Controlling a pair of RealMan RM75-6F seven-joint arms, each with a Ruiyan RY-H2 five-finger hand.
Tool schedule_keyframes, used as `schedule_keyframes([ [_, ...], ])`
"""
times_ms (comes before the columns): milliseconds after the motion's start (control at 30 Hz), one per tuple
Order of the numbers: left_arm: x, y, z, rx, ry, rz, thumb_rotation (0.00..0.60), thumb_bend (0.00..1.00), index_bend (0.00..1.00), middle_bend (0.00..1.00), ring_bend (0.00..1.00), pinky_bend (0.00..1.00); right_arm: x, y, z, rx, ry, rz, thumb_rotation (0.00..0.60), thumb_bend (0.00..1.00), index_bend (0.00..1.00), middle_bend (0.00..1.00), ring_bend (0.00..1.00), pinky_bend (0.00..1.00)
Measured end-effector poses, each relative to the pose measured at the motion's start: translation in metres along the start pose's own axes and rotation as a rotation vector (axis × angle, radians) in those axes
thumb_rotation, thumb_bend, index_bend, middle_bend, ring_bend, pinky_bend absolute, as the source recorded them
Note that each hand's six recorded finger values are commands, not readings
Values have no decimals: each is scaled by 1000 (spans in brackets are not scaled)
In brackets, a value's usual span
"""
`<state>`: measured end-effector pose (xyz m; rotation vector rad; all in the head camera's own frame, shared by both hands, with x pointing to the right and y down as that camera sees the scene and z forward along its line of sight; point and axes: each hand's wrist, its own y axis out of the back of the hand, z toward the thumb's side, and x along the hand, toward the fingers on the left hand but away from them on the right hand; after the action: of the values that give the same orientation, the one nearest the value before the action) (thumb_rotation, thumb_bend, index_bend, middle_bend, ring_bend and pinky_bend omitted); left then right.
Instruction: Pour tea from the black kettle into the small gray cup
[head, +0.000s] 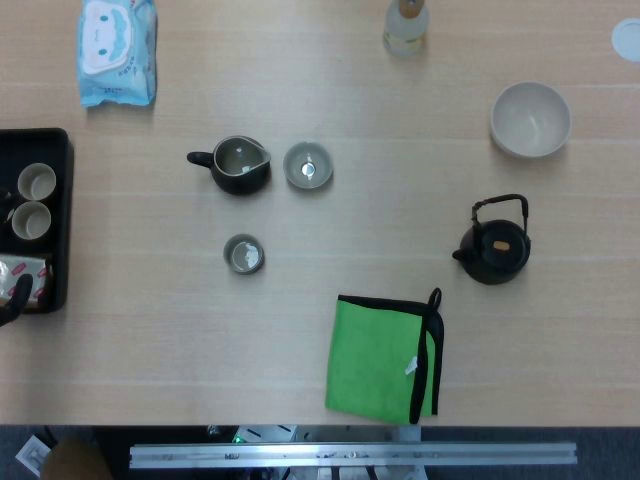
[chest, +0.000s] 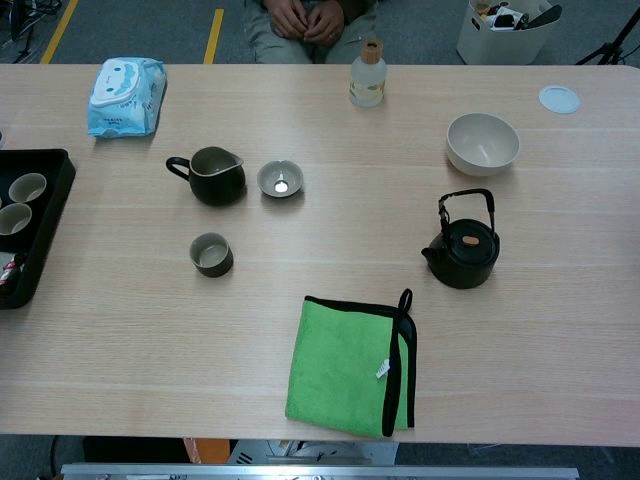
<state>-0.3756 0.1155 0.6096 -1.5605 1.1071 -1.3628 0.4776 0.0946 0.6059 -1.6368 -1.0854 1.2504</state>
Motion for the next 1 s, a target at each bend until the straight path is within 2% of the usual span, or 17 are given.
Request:
schedule_keyframes([
  [433, 1, 0, -2, -5, 4, -2, 600, 336, 118, 136, 120, 59, -17, -1, 22, -14, 72, 47, 600, 0, 6, 177, 81, 75],
  [533, 0, -1, -3, -5, 6, -5, 600, 336, 118, 135, 120, 59, -24, -3, 29, -12, 94, 75, 600, 0, 83, 234, 131, 75],
  [700, -1, 0, -5, -7, 10, -4, 600, 336, 122, 135, 120, 59, -43, -9, 42, -11, 125, 137, 600, 0, 280, 377, 257, 76],
  [800, -2, 1, -6, -7, 13, -4, 600, 336, 124, 135, 120, 59, -58, -14, 52, -3, 148, 163, 600, 0, 324, 410, 290, 76],
  [1000, -2, 0, -9, -9, 18, -4, 600, 336, 125, 134, 120, 59, -82, -26, 71, 15, 180, 216, 600, 0, 330, 414, 296, 75],
])
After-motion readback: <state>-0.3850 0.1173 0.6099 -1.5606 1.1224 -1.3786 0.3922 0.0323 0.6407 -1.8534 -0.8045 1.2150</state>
